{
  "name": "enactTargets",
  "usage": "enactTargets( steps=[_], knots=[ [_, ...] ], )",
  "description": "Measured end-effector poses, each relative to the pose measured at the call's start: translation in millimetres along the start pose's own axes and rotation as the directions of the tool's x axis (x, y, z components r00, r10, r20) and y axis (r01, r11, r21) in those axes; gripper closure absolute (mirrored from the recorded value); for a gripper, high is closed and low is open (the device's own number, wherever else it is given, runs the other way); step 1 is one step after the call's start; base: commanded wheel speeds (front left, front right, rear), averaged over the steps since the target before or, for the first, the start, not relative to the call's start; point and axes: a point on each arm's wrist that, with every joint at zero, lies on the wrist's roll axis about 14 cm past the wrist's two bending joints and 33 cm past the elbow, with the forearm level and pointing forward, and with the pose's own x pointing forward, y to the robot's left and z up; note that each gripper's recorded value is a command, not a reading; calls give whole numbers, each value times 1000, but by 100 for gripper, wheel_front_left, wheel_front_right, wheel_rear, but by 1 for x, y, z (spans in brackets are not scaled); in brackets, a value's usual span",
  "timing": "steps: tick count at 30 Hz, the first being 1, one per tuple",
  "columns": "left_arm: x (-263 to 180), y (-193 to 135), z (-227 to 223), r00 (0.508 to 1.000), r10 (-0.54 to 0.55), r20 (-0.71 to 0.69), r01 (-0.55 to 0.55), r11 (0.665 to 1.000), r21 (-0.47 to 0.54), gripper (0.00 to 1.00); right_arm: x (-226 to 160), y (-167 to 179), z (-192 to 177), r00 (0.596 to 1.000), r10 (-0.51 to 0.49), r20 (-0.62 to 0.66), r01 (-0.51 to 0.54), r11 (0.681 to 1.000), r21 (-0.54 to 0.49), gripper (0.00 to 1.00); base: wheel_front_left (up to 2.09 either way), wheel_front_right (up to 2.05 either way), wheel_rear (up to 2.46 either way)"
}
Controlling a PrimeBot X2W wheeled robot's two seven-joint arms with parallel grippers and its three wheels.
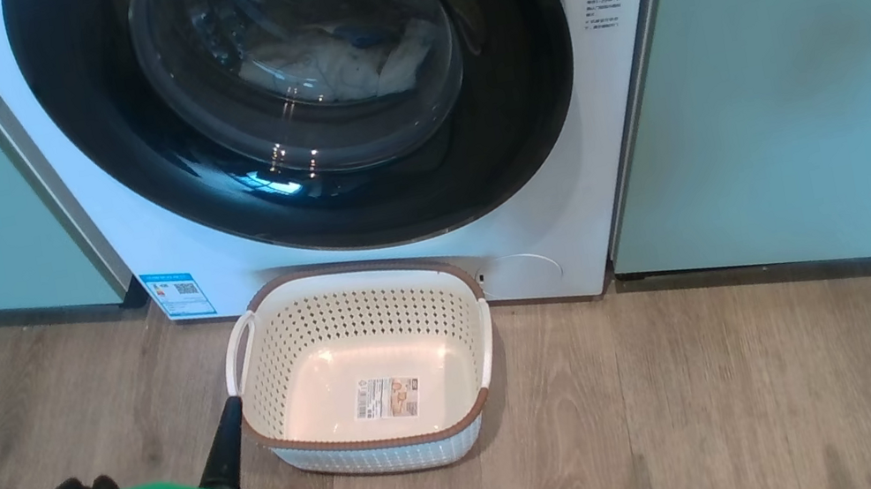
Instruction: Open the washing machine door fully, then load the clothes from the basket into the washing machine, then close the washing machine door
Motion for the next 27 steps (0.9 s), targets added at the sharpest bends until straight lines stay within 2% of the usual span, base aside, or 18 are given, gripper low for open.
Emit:
enactTargets(
  steps=[18, 27],
  knots=[
    [0, -10, 1, 1000, -31, -1, 31, 984, -175, 100, 5, 10, 3, 1000, 29, -5, -28, 983, 183, 100, 0, 0, 0],
    [0, -16, 5, 999, -52, 14, 54, 961, -271, 100, 5, 12, 4, 999, 42, -9, -38, 960, 279, 100, 0, 0, 0]
  ],
)
